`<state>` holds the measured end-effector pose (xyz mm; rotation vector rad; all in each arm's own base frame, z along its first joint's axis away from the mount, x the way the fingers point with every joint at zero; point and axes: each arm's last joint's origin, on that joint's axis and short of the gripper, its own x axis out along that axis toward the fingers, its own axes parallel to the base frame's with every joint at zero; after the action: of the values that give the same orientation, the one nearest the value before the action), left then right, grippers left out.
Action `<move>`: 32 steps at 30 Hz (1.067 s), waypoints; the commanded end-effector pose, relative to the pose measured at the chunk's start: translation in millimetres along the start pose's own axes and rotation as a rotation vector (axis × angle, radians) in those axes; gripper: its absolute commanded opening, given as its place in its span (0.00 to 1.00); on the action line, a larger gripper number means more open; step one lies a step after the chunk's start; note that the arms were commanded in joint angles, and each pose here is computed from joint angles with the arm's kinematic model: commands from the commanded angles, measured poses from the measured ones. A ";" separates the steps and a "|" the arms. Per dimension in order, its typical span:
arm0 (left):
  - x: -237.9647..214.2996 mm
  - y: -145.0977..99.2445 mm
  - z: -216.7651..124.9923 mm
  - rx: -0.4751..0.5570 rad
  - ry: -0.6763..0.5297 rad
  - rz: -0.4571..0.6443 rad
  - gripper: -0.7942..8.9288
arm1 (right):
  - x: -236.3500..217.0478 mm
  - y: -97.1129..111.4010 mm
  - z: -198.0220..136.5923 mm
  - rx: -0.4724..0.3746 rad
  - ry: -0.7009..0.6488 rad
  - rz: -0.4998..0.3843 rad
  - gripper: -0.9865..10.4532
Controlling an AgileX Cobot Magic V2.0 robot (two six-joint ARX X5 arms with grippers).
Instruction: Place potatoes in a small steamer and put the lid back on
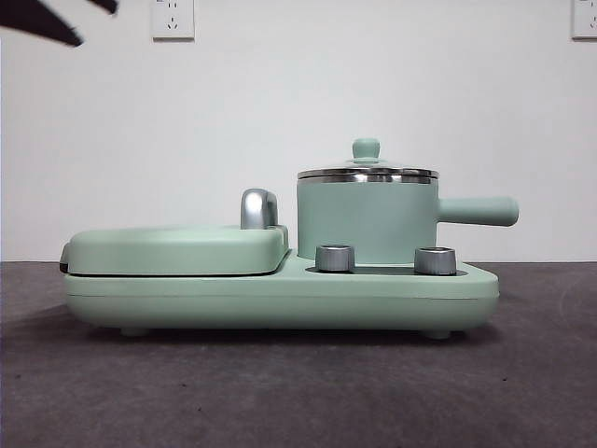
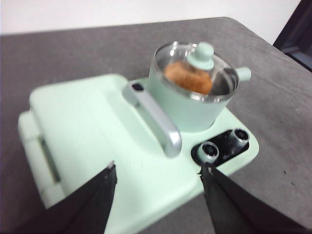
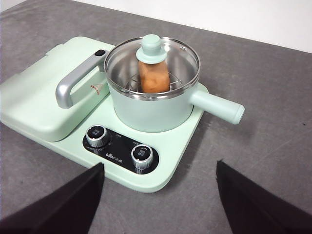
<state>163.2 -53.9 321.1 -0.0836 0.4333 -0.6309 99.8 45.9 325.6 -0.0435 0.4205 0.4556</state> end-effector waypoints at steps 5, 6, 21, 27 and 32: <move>-14.1 -1.8 -28.5 -0.092 -0.028 0.023 0.37 | 8.2 0.3 3.5 0.003 0.019 0.006 0.40; -15.6 -2.3 -31.8 -0.102 -0.028 0.023 0.37 | 9.7 0.2 3.5 0.004 0.025 0.006 0.40; -24.4 -6.1 -39.1 -0.137 0.007 0.021 0.09 | 10.7 1.3 5.1 0.004 0.014 0.038 0.10; -25.4 -6.6 -38.5 -0.133 -0.003 0.019 0.09 | 10.4 1.2 5.6 0.004 0.008 0.036 0.10; -25.4 -6.6 -38.4 -0.132 -0.004 0.019 0.09 | 10.5 1.1 5.5 0.004 0.009 0.030 0.10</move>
<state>124.6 -41.8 294.0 -0.2143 0.4887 -0.5763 109.8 51.2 323.2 -0.0422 0.4467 0.4809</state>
